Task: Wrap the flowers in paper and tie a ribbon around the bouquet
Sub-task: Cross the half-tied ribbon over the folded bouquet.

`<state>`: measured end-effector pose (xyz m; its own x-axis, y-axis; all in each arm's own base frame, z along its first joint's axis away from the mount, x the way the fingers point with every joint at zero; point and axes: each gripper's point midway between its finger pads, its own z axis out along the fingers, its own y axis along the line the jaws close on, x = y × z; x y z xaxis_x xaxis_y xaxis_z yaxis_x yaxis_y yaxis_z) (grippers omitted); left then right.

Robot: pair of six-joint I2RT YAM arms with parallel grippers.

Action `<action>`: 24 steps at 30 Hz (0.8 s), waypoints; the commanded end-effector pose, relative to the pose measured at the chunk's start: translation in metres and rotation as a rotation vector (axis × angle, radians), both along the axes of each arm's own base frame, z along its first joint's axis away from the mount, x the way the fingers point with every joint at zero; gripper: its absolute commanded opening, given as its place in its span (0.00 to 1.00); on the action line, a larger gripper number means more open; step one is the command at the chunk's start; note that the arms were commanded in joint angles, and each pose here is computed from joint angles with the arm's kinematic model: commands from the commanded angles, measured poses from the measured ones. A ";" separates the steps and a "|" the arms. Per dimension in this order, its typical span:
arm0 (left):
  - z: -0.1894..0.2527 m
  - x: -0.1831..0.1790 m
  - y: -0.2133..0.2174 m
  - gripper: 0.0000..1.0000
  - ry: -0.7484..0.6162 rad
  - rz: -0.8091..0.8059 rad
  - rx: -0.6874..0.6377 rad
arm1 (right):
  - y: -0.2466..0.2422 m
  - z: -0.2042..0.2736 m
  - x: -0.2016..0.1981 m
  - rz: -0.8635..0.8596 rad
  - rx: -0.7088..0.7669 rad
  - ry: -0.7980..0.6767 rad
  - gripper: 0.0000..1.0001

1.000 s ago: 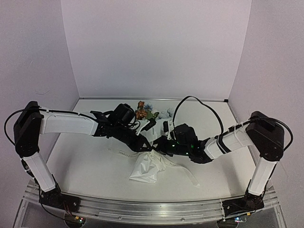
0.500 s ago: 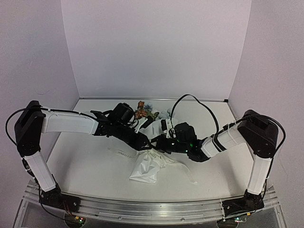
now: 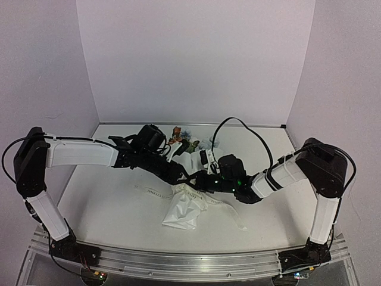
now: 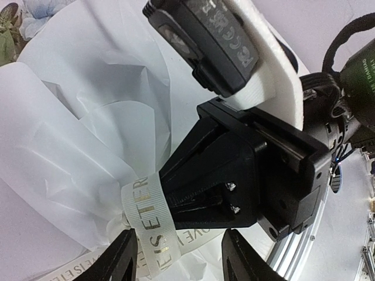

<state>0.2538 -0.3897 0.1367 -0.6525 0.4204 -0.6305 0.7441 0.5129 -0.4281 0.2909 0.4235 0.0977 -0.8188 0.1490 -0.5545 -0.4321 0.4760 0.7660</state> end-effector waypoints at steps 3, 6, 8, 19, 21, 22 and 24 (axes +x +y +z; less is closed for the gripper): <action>0.049 0.020 0.009 0.53 -0.103 0.078 -0.097 | 0.007 0.014 0.005 0.008 0.031 -0.068 0.00; 0.052 0.029 0.018 0.55 -0.124 0.136 -0.092 | 0.007 0.013 0.005 0.009 0.030 -0.067 0.00; 0.049 0.042 0.030 0.55 -0.129 0.221 -0.069 | 0.007 0.014 0.005 0.009 0.033 -0.069 0.00; -0.016 0.056 0.048 0.42 0.048 0.284 0.060 | 0.010 0.020 0.004 0.020 0.046 -0.069 0.00; -0.023 0.053 0.042 0.41 0.078 0.249 0.055 | 0.011 0.021 0.005 0.022 0.050 -0.068 0.00; -0.025 0.051 0.038 0.40 0.090 0.232 0.047 | 0.011 0.021 0.005 0.023 0.051 -0.068 0.00; -0.025 0.048 0.032 0.40 0.105 0.205 0.029 | 0.012 0.022 0.005 0.023 0.053 -0.068 0.00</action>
